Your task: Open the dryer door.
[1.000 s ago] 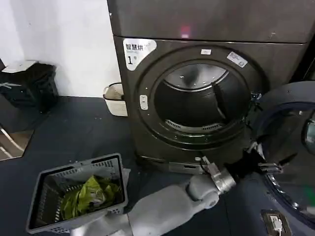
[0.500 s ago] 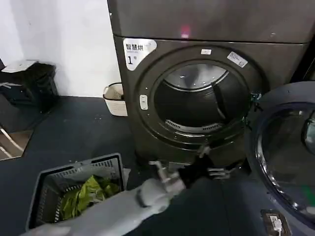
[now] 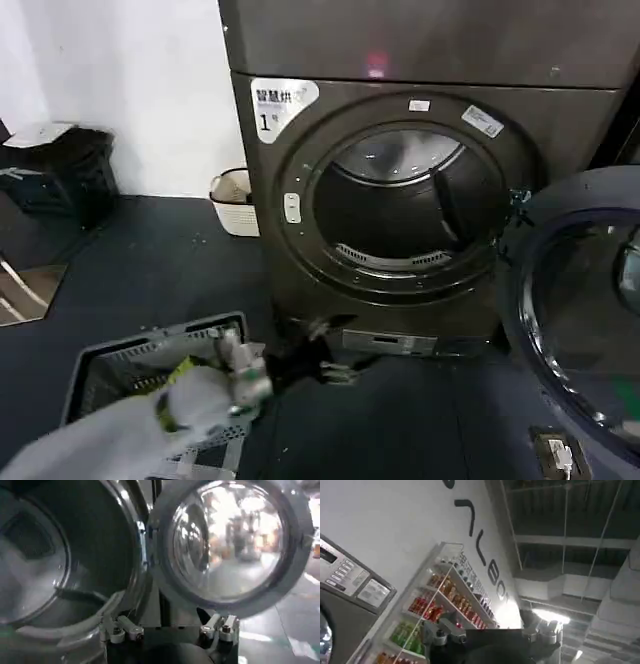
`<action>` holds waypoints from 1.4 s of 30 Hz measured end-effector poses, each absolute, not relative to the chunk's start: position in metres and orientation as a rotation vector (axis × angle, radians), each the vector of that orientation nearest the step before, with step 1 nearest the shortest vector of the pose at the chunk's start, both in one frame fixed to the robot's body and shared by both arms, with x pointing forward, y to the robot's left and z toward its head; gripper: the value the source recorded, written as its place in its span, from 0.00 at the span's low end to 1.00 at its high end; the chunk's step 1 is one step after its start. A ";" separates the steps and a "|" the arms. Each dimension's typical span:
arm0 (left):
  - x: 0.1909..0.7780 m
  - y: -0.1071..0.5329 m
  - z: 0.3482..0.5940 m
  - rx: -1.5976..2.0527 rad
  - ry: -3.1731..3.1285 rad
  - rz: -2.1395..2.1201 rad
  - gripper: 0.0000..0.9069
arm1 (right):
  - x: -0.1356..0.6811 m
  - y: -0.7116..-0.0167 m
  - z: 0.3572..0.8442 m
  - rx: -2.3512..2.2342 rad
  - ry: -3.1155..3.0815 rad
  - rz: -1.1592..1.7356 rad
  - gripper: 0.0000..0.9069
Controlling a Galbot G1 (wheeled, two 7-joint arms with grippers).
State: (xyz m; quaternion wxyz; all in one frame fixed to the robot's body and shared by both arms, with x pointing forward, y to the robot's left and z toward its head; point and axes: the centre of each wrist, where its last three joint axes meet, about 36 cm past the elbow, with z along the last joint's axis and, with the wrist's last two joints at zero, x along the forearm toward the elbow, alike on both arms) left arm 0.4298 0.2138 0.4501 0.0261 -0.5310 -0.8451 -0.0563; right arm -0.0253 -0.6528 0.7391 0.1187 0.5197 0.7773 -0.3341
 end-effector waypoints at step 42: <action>0.507 0.498 0.530 -1.287 -1.714 -1.438 1.00 | 0.008 -0.662 0.711 1.461 2.353 -1.004 1.00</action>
